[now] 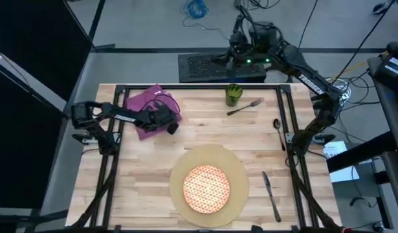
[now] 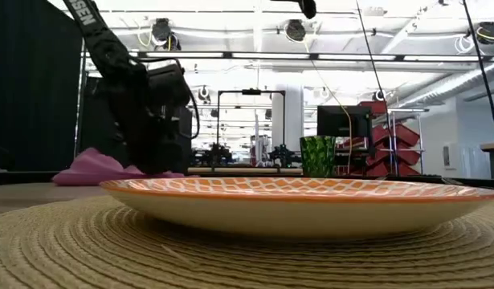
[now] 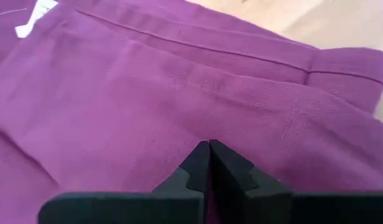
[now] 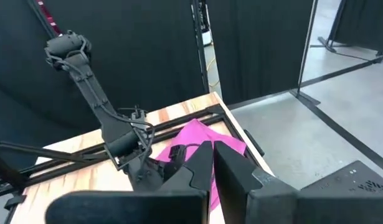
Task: Set table place
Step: Fold the purple table napkin
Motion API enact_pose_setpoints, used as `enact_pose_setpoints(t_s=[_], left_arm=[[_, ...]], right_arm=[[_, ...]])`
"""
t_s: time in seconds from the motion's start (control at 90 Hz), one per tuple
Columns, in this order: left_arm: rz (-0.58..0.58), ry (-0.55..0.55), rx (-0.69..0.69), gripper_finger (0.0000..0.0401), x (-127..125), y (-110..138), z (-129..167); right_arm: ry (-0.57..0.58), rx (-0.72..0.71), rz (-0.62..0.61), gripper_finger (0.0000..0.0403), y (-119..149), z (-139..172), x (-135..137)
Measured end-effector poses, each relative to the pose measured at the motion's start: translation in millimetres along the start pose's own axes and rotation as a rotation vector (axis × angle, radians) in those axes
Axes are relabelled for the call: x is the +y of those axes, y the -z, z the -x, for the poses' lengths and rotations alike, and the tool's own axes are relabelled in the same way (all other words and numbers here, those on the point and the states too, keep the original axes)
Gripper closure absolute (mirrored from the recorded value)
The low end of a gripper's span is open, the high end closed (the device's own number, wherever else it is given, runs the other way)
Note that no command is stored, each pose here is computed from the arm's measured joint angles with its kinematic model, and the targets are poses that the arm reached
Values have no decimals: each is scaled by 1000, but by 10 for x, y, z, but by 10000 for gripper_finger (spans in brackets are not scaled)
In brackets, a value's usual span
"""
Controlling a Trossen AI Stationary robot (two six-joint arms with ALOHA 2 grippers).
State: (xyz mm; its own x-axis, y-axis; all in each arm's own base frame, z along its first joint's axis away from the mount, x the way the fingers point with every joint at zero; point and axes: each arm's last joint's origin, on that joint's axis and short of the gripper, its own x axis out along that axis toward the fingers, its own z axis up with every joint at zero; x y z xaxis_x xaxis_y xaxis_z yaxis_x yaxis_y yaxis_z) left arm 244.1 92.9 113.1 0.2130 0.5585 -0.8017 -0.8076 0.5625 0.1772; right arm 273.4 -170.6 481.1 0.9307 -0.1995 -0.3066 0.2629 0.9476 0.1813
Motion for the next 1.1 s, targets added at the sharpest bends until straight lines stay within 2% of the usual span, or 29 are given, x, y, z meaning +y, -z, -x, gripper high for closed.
enact_pose_setpoints(t_s=[0.156, 0.389, 0.522, 0.589, 0.689, 0.778, 0.922, 1.0, 1.1], left_arm=[[16, 157, -30, 401, -193, -12, 84], [-39, 312, -111, 401, -557, -49, 342], [-106, 386, -226, 401, -723, -247, 683], [-124, 352, -299, 401, -738, -346, 917], [-153, 141, -424, 401, -599, -412, 1333], [-139, 22, -510, 401, -358, -443, 1698], [-109, -18, -545, 401, 79, -404, 2035], [-60, -56, -585, 401, 304, -374, 2181], [36, -46, -653, 401, 582, -319, 2387]], right_arm=[[17, -18, 2, 403, -34, 149, 44], [36, 38, -9, 403, 20, 187, 41], [37, 63, -10, 403, 46, 191, 42], [37, 76, -15, 403, 58, 191, 42], [42, 113, -27, 403, 118, 167, 32], [44, 176, -57, 403, 305, 1, 15], [1, 233, -123, 403, 817, -469, -29], [-80, 176, -151, 399, 1069, -691, -20], [-153, 81, -164, 384, 1320, -935, -29]])
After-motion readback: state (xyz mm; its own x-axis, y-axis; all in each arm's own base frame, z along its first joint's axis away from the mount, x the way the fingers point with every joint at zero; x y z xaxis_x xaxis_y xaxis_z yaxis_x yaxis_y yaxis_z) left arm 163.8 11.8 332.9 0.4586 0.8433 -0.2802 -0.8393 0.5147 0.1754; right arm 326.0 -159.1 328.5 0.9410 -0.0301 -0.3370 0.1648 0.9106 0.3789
